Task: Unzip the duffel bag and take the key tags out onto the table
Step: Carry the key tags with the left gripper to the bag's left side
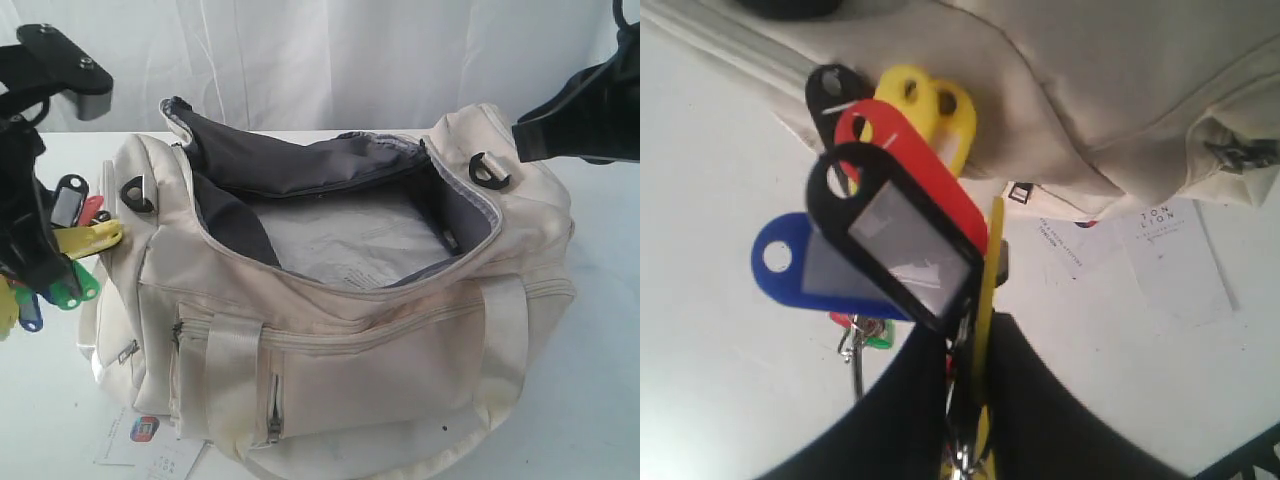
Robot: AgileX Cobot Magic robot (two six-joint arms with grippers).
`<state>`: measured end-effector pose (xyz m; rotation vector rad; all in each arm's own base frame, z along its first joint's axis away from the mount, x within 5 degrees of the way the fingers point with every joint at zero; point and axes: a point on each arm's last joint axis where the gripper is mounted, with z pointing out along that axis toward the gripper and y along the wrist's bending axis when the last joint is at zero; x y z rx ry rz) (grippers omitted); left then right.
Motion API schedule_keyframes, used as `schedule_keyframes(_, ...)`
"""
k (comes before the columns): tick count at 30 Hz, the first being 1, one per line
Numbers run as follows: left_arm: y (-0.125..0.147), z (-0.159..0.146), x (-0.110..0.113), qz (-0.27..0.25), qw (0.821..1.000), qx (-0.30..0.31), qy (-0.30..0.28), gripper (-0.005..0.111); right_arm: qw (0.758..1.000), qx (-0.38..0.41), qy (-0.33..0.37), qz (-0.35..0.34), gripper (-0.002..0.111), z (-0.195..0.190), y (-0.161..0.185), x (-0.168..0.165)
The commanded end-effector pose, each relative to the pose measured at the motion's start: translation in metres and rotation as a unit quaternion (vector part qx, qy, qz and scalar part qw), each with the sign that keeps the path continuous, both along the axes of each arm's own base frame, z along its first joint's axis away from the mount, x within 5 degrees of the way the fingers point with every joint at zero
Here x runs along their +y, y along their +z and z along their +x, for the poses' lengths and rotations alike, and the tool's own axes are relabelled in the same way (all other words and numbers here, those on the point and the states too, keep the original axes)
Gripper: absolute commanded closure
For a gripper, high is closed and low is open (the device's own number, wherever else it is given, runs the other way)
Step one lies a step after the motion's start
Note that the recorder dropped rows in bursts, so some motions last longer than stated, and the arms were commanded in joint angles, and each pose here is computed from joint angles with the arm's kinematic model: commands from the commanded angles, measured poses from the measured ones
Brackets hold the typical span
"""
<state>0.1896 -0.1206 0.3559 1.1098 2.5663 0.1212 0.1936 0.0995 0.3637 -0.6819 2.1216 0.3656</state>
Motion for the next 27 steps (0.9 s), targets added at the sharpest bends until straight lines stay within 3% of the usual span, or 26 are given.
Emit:
schedule_keyframes(1,0.014,-0.026,0.017,-0.014,0.999,0.010,0.027,0.107,1.000,-0.008,-0.001,0.003,0.108,0.000,0.001,-0.001)
schedule_keyframes(6,0.013,-0.041,0.023,-0.039,0.999,0.018,0.024,0.107,1.000,-0.007,-0.001,0.004,0.108,0.000,0.001,-0.001)
schedule_keyframes(11,-0.016,-0.044,0.024,-0.015,0.998,0.055,0.028,0.107,1.000,-0.007,-0.001,0.004,0.108,0.000,0.001,-0.001)
schedule_keyframes(16,-0.055,-0.038,0.019,-0.040,0.998,0.037,0.042,0.107,1.000,-0.004,-0.001,0.013,0.108,-0.001,0.001,0.000)
schedule_keyframes(21,-0.078,-0.032,0.012,-0.089,0.995,0.003,0.045,0.107,1.000,-0.004,-0.001,0.014,0.108,-0.001,0.001,0.000)
schedule_keyframes(27,-0.105,0.002,-0.016,-0.136,0.989,-0.035,0.045,0.107,1.000,-0.004,-0.001,0.014,0.108,-0.001,0.001,0.000)
